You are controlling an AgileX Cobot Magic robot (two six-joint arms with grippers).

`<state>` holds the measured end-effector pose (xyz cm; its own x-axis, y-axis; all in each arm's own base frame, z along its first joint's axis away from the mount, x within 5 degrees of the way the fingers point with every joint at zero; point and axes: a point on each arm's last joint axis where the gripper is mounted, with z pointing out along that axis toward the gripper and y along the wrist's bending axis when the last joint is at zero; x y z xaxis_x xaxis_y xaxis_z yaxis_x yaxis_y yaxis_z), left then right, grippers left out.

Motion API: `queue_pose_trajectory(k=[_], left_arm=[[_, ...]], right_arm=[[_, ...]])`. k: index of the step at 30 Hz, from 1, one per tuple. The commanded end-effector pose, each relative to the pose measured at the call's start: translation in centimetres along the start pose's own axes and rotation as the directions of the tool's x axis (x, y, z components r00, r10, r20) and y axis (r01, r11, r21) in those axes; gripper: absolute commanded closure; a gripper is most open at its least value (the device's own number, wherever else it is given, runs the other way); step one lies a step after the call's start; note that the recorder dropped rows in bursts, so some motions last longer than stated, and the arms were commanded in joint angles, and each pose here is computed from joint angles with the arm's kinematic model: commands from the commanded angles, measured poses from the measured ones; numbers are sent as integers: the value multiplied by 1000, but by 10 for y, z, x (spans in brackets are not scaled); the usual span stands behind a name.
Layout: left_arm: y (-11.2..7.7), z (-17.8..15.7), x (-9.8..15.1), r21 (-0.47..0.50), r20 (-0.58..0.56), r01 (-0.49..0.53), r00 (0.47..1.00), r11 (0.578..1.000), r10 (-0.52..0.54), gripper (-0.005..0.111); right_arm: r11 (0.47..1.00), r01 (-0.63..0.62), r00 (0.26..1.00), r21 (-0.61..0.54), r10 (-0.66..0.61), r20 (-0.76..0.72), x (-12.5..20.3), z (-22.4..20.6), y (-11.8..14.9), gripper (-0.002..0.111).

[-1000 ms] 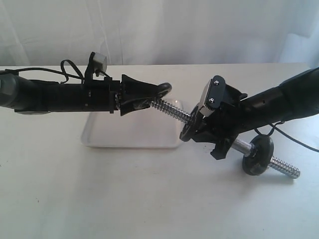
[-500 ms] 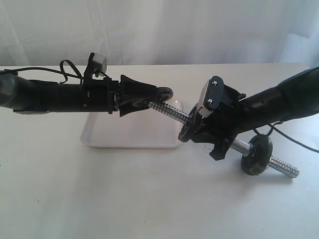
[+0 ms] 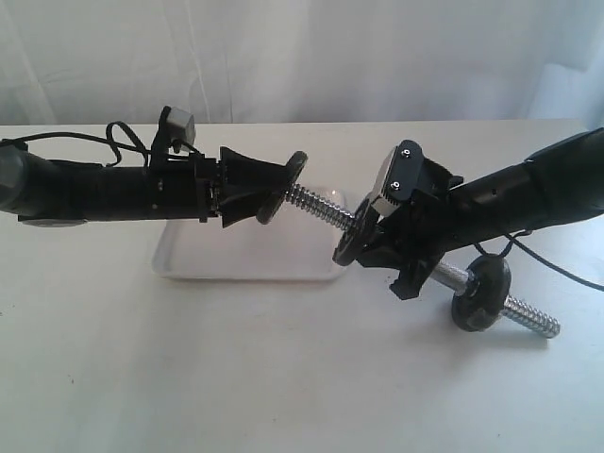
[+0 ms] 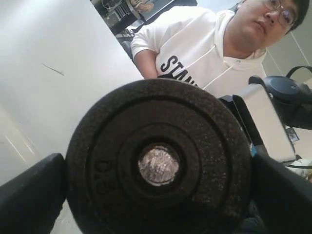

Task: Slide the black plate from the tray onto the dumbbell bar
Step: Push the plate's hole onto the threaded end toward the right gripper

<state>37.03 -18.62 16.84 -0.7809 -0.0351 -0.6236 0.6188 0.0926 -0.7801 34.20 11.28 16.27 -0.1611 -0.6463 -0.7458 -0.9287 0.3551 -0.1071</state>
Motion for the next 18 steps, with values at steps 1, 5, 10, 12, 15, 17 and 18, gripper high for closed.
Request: queue_pose_trajectory(k=[1,5,10,12,15,17,18], left_arm=[[-21,2,-3,125,15,-32,999,992,30,107],[-21,2,-3,125,16,-37,999,991,35,107],[-24,8,-1,136,3,-36,999,990,36,107],[-24,8,-1,136,3,-30,1000,990,30,107],[-24,8,-1,136,1,-21,1000,990,21,107],[-24,8,-1,136,2,-23,1000,990,23,106],[-24,8,-1,136,2,-23,1000,990,23,102]], right_arm=[[994,-88,983,61,76,169,-29,-15,-9,108],[995,-86,983,57,75,170,-29,-15,-9,108],[996,-82,980,35,74,183,-31,-15,-7,108],[996,-82,980,35,74,183,-31,-15,-7,108],[996,-78,981,36,71,180,-30,-15,-7,108],[996,-77,981,35,70,179,-30,-15,-7,108],[997,-76,982,35,68,177,-30,-15,-7,108]])
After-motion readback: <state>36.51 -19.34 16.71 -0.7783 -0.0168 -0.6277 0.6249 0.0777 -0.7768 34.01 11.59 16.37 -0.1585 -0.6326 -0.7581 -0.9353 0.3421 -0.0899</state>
